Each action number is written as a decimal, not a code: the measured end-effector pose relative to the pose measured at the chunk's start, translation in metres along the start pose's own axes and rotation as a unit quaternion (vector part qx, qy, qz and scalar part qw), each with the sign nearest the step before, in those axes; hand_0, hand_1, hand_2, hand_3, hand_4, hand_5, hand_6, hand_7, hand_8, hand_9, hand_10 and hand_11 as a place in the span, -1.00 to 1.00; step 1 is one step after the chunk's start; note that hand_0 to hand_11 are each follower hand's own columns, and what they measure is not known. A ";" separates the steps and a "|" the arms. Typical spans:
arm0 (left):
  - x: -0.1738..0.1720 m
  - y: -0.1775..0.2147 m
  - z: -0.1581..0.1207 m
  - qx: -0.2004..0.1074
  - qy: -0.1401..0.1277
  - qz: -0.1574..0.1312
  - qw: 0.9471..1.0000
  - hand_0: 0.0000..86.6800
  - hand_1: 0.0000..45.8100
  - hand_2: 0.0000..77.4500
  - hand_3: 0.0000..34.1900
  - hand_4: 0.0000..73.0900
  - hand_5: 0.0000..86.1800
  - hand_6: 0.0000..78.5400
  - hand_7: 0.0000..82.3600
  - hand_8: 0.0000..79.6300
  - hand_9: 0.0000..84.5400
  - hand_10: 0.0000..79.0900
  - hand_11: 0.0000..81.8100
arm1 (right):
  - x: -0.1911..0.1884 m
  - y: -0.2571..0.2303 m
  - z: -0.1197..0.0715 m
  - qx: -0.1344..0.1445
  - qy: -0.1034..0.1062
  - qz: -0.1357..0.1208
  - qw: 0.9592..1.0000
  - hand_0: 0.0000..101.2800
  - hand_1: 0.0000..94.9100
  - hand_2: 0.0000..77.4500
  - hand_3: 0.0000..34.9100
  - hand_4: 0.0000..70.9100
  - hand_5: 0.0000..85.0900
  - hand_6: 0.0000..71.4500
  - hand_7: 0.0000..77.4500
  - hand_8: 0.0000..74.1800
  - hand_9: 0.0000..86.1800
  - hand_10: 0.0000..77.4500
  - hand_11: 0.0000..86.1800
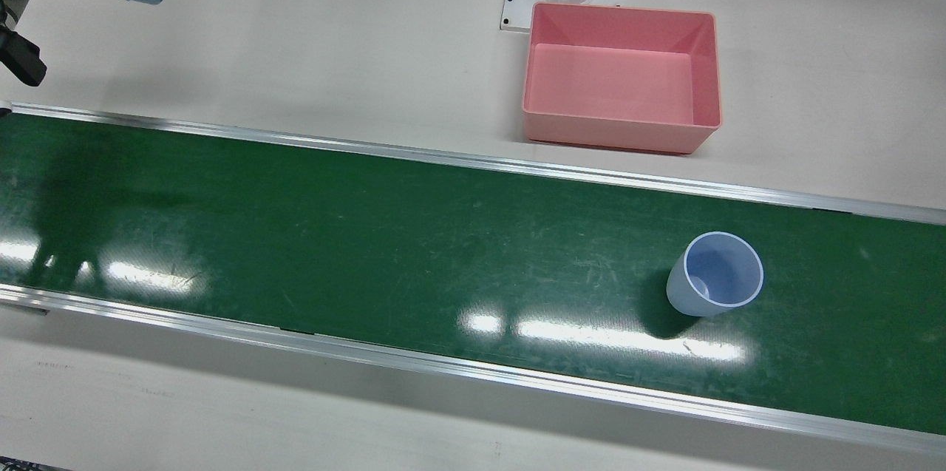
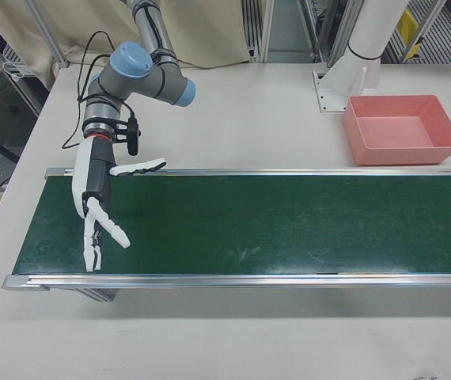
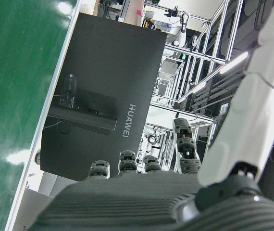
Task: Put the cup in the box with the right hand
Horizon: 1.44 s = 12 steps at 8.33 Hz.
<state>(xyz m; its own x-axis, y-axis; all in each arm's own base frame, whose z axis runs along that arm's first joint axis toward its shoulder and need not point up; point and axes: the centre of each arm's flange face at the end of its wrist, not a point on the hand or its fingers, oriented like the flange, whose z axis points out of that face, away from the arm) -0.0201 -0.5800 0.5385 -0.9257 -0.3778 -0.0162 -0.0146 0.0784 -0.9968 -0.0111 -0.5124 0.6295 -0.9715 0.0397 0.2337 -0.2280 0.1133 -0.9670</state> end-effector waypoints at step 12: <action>0.000 0.000 0.000 0.000 0.000 0.000 1.000 -1.00 -0.98 -0.99 -1.00 -1.00 -1.00 -1.00 -1.00 -1.00 -1.00 -1.00 -1.00 | 0.002 0.003 0.002 -0.003 0.002 0.000 1.000 0.02 -0.83 -0.99 -0.03 0.28 -0.94 -0.88 -0.66 -0.97 -0.90 -0.89 -0.85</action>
<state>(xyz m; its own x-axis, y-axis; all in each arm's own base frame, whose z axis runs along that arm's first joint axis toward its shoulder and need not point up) -0.0203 -0.5800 0.5385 -0.9259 -0.3775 -0.0162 -0.0146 0.0784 -0.9968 -0.0143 -0.5143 0.6268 -0.9714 0.0431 0.2337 -0.2273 0.1189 -0.9665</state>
